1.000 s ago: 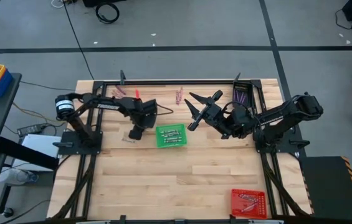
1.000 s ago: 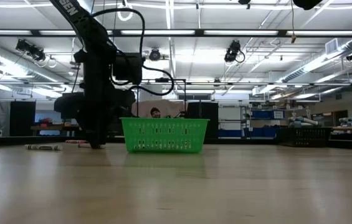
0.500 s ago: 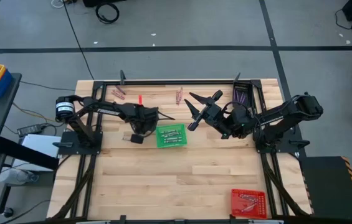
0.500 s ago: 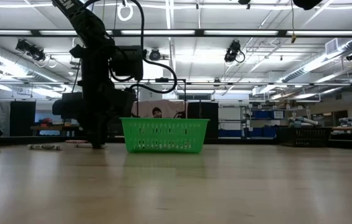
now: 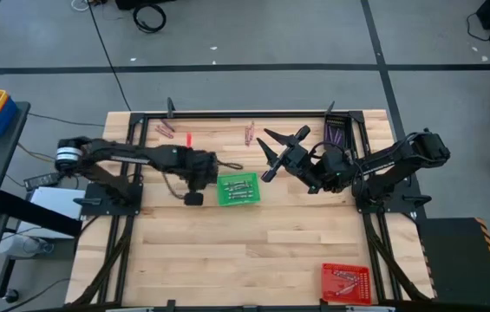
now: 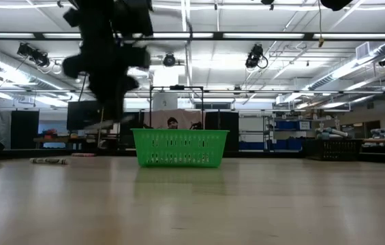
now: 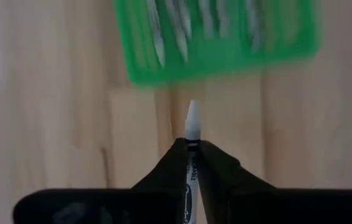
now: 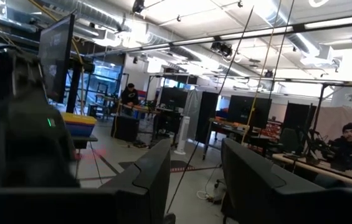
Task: Sort crayons
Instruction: Put the white crayon into the green basket
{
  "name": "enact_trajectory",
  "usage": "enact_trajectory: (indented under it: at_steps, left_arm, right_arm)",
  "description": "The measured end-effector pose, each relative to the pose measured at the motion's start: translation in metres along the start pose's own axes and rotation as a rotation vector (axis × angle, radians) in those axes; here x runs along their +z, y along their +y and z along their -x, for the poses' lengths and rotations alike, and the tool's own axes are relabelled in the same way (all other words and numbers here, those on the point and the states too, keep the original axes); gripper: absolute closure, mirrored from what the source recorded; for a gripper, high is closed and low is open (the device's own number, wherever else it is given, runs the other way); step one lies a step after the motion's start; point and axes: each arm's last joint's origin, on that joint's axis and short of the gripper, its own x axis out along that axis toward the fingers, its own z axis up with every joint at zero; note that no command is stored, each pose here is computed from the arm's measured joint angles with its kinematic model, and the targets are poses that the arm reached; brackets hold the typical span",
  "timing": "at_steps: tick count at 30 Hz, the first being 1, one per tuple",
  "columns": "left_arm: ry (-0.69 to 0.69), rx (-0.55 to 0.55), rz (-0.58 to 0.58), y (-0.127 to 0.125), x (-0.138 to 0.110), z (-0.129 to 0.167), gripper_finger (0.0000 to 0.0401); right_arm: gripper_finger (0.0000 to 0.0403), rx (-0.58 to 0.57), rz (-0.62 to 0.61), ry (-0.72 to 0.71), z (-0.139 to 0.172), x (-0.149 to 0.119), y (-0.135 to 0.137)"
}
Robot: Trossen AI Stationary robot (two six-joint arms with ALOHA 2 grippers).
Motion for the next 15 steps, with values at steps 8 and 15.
enact_trajectory:
  at_steps: [8,15]
  left_arm:
    - [-0.617,0.069,0.158,-0.004,0.054,0.035,0.0369]
    - [-0.608,0.061,0.191,-0.005,0.071,-0.013,0.0369]
  right_arm:
    - [0.0256,0.004,-0.035,-0.021,0.001,0.003,0.000]
    - [0.0256,0.020,-0.035,-0.031,0.001,0.003,0.001]
